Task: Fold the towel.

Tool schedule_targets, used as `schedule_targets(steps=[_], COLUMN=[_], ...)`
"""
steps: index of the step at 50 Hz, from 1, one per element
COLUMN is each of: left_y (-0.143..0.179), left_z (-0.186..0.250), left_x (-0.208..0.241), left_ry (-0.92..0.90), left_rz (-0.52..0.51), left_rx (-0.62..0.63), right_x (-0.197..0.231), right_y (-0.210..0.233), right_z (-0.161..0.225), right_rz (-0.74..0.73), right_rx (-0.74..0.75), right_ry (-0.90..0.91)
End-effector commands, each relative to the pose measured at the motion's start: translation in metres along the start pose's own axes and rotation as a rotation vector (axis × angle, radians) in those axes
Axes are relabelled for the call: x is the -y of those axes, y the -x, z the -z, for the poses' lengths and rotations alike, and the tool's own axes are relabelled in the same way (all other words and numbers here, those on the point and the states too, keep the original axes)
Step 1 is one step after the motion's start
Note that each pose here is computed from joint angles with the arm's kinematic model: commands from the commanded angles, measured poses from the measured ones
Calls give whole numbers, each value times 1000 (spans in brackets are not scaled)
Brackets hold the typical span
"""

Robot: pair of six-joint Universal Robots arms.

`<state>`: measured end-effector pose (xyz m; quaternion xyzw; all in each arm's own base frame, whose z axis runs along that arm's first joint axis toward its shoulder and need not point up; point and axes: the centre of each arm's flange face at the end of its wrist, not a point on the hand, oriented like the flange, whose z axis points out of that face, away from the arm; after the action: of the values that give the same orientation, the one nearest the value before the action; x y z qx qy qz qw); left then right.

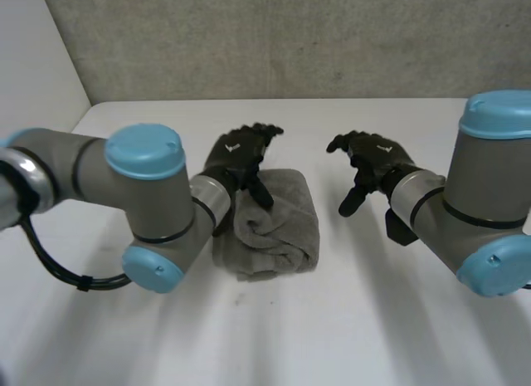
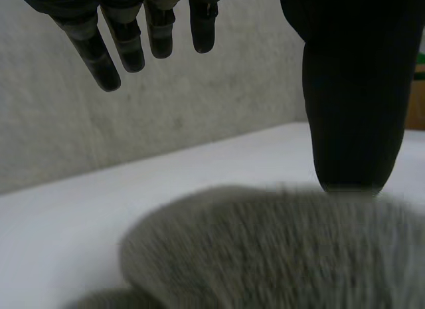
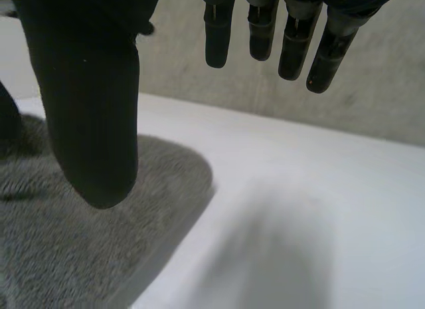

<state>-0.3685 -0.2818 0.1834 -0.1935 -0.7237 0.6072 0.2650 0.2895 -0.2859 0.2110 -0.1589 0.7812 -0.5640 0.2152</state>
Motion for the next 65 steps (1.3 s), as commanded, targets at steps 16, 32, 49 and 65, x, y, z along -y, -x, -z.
schedule_targets(steps=[16, 32, 49, 65], left_y=[64, 36, 48, 56], left_z=[32, 47, 93, 138], left_x=[-68, -41, 138, 179], left_ry=[328, 262, -176, -199], left_rz=[-175, -197, -199, -184], left_rx=[252, 196, 299, 362], right_x=[-76, -44, 128, 140], right_y=[45, 48, 9, -18], right_z=[-45, -49, 48, 84], right_rz=[84, 126, 118, 116], right_rx=[173, 158, -133, -247], right_ry=[210, 109, -368, -362])
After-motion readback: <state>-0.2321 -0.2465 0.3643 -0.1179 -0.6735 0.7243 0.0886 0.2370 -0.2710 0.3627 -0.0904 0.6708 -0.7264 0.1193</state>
